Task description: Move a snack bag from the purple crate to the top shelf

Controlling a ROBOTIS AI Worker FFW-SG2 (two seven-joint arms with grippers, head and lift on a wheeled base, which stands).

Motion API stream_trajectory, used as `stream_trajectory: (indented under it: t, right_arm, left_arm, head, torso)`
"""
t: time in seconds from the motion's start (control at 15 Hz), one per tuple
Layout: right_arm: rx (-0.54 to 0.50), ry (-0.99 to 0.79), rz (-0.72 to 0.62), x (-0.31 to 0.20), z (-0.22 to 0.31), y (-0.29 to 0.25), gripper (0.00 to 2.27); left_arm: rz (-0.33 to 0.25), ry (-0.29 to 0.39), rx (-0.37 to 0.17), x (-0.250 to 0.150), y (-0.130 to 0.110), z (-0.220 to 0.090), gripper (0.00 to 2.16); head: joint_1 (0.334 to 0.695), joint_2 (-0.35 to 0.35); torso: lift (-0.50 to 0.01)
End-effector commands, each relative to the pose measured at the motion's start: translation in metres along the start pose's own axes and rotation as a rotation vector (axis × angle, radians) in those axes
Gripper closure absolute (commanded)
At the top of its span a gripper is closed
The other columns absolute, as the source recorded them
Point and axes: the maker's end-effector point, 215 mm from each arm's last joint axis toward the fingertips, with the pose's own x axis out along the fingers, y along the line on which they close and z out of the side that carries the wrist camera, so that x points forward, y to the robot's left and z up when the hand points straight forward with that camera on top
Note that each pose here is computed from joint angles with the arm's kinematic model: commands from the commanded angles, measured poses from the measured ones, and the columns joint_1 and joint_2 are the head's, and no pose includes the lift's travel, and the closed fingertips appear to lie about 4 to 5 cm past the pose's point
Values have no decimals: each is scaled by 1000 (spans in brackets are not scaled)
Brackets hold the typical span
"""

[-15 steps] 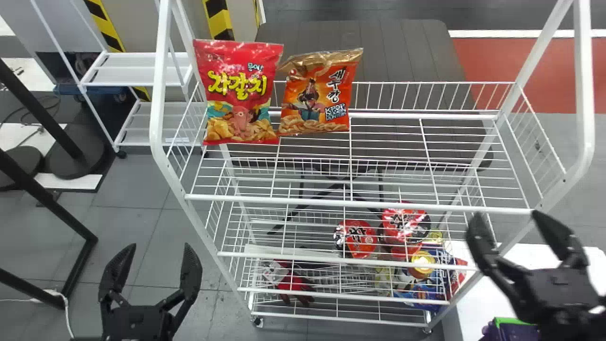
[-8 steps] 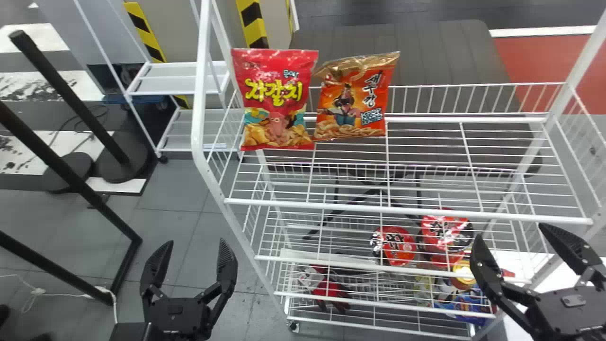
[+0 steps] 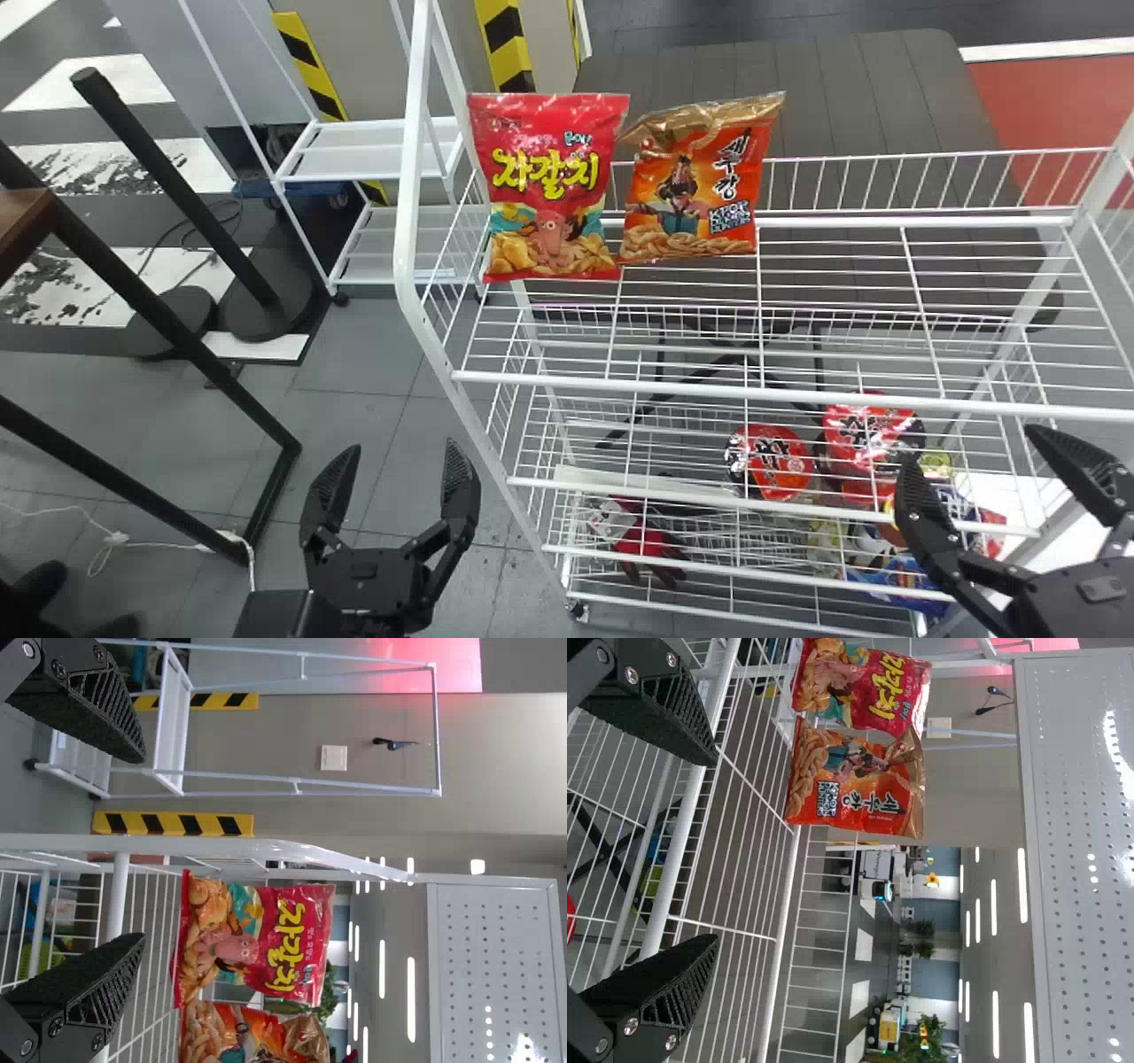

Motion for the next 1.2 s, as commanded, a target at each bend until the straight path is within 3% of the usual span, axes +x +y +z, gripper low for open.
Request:
stream_trajectory:
  t: [0.0,0.8,1.13]
  right_arm:
    - [3,-10,-1,-3,3,2,117]
    - [52,34,-47,-2,-1,0,124]
    - [70,55,-62,-1,-8,1,124]
  left_arm:
    - [-10,18,1,1,-3,-4,100]
    - [-19,9,-2,2,-8,2,107]
    - [15,12,-1,5,6,0,110]
  head:
    - [695,214]
    - [695,201]
    - [695,206]
  torso:
    - [0]
    - [0]
    - [0]
